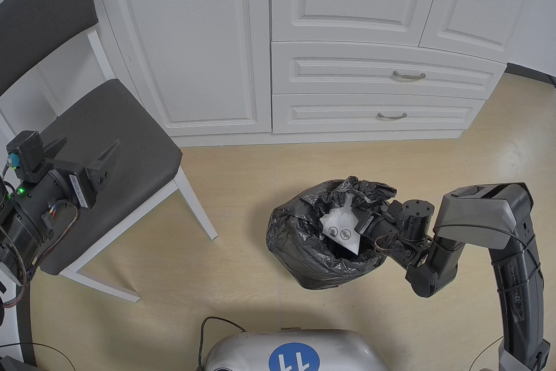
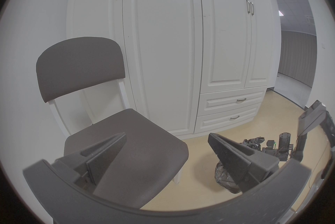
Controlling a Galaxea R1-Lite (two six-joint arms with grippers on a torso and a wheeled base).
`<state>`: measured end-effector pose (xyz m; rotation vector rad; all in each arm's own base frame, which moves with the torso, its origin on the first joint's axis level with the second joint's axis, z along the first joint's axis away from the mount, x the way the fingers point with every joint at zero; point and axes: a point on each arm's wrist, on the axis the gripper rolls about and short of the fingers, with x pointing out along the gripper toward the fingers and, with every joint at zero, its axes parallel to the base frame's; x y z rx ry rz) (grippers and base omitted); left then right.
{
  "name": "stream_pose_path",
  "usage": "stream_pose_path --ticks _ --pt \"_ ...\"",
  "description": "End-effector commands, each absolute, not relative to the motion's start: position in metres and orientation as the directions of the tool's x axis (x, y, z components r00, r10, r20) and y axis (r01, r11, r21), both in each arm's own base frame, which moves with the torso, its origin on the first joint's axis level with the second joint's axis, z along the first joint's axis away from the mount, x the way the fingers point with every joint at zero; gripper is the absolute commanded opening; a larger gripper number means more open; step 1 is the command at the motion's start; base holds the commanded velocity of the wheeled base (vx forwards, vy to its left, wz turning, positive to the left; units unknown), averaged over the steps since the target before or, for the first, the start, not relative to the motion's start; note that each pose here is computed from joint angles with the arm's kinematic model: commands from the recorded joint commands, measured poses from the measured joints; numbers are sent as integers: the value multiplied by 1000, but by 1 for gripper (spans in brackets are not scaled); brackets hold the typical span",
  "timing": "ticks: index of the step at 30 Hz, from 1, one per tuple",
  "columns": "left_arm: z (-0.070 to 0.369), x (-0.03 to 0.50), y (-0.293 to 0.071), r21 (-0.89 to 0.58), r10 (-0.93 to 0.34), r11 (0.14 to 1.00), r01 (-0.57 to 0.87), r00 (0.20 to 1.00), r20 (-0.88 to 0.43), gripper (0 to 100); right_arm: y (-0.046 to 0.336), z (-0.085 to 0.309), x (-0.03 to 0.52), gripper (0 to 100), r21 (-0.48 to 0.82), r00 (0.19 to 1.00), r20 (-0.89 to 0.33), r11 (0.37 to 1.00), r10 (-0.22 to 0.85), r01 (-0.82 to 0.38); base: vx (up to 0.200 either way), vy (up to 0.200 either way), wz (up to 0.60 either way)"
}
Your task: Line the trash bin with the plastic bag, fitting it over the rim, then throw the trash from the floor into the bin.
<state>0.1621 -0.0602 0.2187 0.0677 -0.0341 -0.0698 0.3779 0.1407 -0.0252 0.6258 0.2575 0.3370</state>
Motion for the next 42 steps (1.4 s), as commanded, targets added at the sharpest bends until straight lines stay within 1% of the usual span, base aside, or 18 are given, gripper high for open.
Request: stream_pose_path --ticks 1,5,9,12,13,14,17,19,22,25,26,29,32,33,39,42 --pt "219 162 -60 69 -70 995 68 997 31 100 142 -27 375 0 609 912 -133 758 388 -234 0 0 0" --pt "219 162 -60 69 -69 995 67 997 31 100 142 -20 370 0 610 909 -130 754 397 -242 0 0 0" --pt "219 162 -60 68 -69 995 66 997 33 100 141 -25 369 0 591 908 -147 771 392 -237 0 0 0" --pt "220 161 -60 67 -70 995 68 997 36 100 137 -21 368 0 464 913 -144 841 382 -279 0 0 0" --pt "220 161 -60 67 -70 995 68 997 36 100 137 -21 368 0 464 913 -144 841 382 -279 0 0 0" --pt "220 161 -60 67 -70 995 68 997 36 100 137 -17 365 0 388 915 -144 872 378 -299 0 0 0" --pt "219 161 -60 68 -70 995 68 997 35 100 140 -10 358 0 325 910 -142 886 390 -330 0 0 0" --pt "219 160 -59 69 -69 995 66 997 36 100 144 -13 357 0 295 905 -150 892 398 -344 0 0 0" --pt "220 160 -58 67 -66 996 63 997 38 100 144 -19 358 0 255 897 -160 895 412 -365 0 0 0" --pt "220 161 -58 67 -61 996 58 997 38 100 145 -29 361 0 241 887 -174 891 429 -384 0 0 0" --pt "220 161 -58 66 -61 996 58 997 39 100 144 -40 364 0 230 865 -191 878 463 -419 0 0 0" --pt "221 160 -57 65 -61 996 58 997 44 100 137 -55 363 0 207 828 -228 856 513 -473 0 0 0" --pt "221 160 -58 64 -61 996 58 997 45 100 133 -63 363 0 176 809 -245 845 535 -505 0 0 0" --pt "222 160 -58 64 -62 996 59 997 46 100 126 -67 364 0 147 801 -254 840 542 -522 0 0 0" --pt "221 160 -58 65 -64 996 61 997 42 100 116 -66 364 0 142 794 -262 835 549 -531 0 0 0" --pt "220 161 -58 66 -64 996 61 997 39 100 109 -55 360 0 148 785 -253 825 565 -546 0 0 0"
